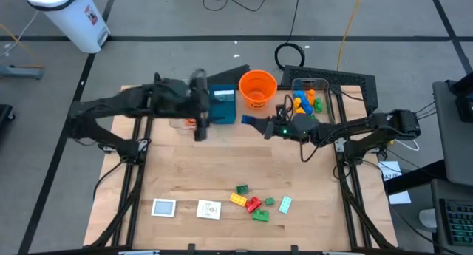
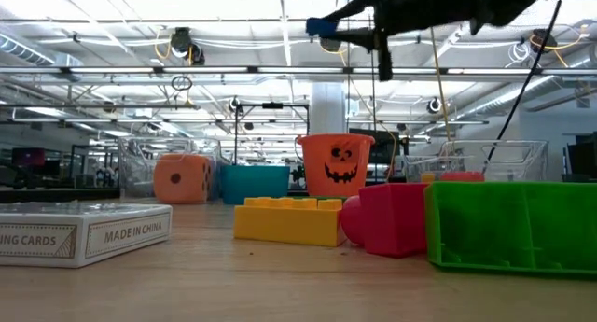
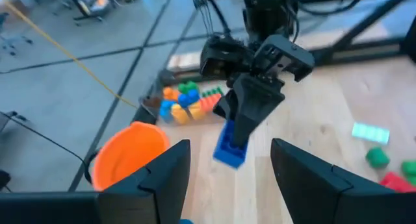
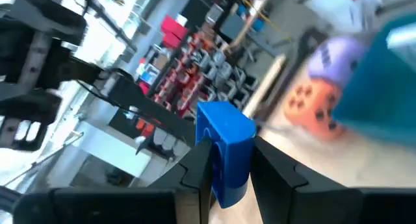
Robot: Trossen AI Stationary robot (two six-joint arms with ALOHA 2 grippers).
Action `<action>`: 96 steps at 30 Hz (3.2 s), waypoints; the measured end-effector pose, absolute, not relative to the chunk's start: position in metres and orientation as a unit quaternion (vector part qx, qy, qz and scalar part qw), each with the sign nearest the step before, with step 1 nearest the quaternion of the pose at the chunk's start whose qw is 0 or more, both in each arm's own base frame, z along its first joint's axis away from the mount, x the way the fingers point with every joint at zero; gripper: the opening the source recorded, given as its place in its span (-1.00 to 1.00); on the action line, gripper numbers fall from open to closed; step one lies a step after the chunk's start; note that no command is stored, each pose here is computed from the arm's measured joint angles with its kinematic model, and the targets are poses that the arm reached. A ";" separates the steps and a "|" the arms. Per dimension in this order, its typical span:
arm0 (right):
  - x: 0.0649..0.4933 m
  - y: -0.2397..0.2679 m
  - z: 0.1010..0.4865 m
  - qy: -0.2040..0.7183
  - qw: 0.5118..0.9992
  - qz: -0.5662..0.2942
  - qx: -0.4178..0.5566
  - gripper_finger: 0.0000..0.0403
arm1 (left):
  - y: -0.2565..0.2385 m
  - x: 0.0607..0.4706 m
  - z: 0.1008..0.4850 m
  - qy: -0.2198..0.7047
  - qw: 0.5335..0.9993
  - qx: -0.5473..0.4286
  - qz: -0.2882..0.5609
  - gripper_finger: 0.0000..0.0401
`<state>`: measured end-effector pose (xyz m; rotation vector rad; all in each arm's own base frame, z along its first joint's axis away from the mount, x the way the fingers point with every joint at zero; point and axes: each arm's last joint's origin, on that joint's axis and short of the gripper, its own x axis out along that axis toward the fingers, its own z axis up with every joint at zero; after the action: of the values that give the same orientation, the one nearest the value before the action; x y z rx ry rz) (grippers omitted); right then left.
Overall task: Pick & Place Toys
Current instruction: Put the blue game piece into the right transparent bin, then put the black deck of cards into the blue bin
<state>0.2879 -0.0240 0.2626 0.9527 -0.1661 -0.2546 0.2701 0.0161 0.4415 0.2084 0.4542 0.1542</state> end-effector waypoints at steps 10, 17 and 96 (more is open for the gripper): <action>0.259 -0.043 0.357 0.079 0.934 -0.223 0.269 -0.64 | 0.021 0.208 0.477 0.149 0.981 0.064 0.107 0.11; 0.225 -0.056 0.400 0.267 0.891 -0.351 0.109 -0.64 | 0.019 0.192 0.479 0.155 0.981 0.049 0.106 0.11; 0.206 -0.111 0.313 0.521 0.726 -0.412 -0.175 -0.19 | 0.018 0.194 0.480 0.145 0.986 -0.018 0.080 0.11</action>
<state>0.2056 -0.1106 0.3126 -0.3855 1.1493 -0.9090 0.1936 0.0175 0.4796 -0.0360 0.2912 0.1618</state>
